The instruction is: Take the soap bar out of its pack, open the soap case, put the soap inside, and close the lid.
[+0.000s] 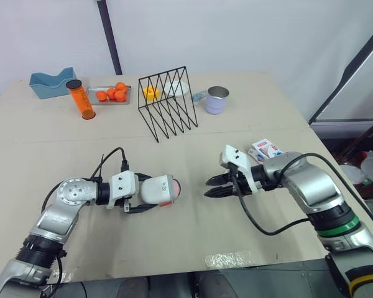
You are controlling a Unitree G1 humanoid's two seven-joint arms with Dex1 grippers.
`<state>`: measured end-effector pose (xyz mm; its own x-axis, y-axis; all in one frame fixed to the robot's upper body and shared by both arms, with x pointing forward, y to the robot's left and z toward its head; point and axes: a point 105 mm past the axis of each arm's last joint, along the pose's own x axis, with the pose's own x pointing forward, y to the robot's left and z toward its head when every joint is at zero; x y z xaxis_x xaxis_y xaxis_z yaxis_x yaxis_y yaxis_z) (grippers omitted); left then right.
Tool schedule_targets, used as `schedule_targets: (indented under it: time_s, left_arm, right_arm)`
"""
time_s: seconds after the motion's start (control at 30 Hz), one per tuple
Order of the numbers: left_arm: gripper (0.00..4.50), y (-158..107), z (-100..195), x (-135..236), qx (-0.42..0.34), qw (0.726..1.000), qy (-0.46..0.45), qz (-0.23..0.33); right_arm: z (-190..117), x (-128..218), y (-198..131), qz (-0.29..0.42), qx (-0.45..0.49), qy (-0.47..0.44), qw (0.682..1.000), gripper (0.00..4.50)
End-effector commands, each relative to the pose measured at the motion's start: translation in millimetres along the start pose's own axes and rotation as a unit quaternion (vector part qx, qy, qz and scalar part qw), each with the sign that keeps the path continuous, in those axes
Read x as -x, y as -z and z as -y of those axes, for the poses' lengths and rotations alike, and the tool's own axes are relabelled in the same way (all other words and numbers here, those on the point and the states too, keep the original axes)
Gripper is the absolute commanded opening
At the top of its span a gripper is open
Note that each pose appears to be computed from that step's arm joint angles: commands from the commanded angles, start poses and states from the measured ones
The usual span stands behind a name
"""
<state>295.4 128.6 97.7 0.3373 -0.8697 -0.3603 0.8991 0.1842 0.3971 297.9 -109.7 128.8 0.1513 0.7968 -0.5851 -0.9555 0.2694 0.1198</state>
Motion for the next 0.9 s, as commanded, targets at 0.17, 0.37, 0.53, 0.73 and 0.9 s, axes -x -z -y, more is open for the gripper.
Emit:
schedule_targets:
  time_s: [0.17,0.37,0.53,0.73,0.9]
  left_arm:
    - [3.47,-27.6,-4.3,-2.1,-0.048,0.997,-0.043,0.052]
    - [3.47,-31.2,1.9,-2.5,-0.048,0.996,-0.040,0.058]
    - [3.47,-32.1,5.8,-1.5,-0.046,0.997,-0.033,0.057]
    - [3.47,-33.1,7.9,-1.9,-0.040,0.997,-0.027,0.056]
    - [3.47,-32.4,9.1,-3.2,-0.039,0.998,-0.024,0.052]
  right_arm:
    - [-29.7,4.7,-9.2,0.013,-0.239,-0.082,0.968,4.47]
    - [-26.0,0.0,-18.6,0.039,-0.298,-0.111,0.947,4.47]
    - [-19.9,-7.9,-22.6,0.044,-0.318,-0.104,0.941,4.47]
    - [-19.0,-25.5,-33.6,0.057,-0.324,-0.101,0.939,4.47]
    - [-20.9,-35.1,-39.5,0.064,-0.325,-0.100,0.938,4.47]
